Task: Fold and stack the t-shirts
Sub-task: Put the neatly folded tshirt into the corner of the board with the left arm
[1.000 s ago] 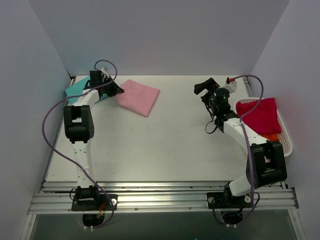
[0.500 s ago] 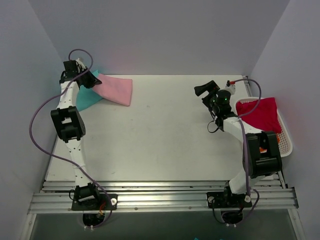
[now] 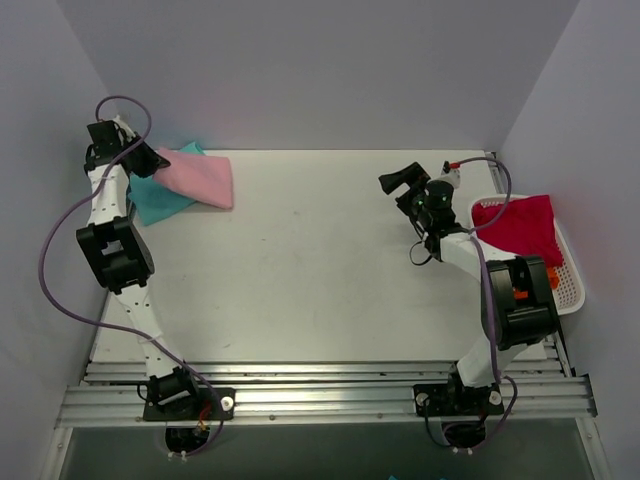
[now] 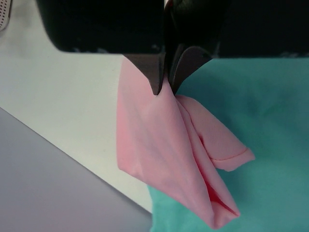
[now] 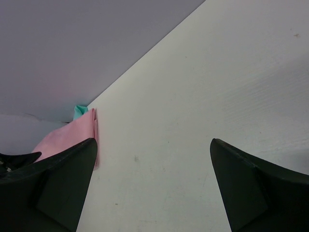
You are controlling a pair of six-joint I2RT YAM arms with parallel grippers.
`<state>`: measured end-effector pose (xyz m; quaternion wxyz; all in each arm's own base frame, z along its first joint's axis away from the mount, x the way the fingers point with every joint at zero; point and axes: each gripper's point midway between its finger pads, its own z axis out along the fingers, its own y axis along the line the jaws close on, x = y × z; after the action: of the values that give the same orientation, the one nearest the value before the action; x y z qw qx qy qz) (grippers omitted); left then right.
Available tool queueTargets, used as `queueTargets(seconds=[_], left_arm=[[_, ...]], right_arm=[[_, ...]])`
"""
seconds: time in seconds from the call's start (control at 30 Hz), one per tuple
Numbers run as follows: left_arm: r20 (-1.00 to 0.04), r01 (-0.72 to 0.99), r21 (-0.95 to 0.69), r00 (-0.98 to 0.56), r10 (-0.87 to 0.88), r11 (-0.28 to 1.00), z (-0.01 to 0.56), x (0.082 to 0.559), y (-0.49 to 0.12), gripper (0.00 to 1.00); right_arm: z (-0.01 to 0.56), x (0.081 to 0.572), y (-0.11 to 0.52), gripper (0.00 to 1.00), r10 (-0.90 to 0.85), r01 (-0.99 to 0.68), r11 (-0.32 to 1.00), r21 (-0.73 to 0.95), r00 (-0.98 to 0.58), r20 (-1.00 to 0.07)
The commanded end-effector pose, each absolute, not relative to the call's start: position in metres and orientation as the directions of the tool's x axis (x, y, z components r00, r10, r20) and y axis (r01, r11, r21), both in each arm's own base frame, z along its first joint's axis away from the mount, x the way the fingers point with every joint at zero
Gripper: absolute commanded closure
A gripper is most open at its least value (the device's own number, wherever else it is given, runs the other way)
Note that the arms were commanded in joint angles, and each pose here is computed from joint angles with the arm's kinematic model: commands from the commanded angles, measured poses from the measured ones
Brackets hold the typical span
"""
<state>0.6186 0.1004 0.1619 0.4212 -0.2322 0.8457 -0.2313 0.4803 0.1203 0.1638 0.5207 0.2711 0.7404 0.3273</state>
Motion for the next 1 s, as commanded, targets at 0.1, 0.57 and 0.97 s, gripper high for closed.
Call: queueTargets(seconds=[0.1,0.57,0.97], left_arm=[[-0.691,-0.389,-0.418,-0.45,-0.565,0.821,0.161,0.597,0.17,0.98],[-0.764,-0.673,-0.308,-0.246,-0.596,0.673,0.197,0.56,0.207,0.06],[-0.924,-0.466,-0.164,-0.236,-0.3,0.87,0.313,0.443,0.028,0.06]], right_arm=[[0.192,0.49,0.152,0.01,0.725,-0.04,0.636,0.77,-0.311,-0.615],[0.202,0.482,0.159,0.01,0.702,-0.057,0.657,0.752,-0.316,-0.638],[0.211,0.458,0.166,0.01,0.659,-0.061,0.709,0.703,-0.297,-0.691]])
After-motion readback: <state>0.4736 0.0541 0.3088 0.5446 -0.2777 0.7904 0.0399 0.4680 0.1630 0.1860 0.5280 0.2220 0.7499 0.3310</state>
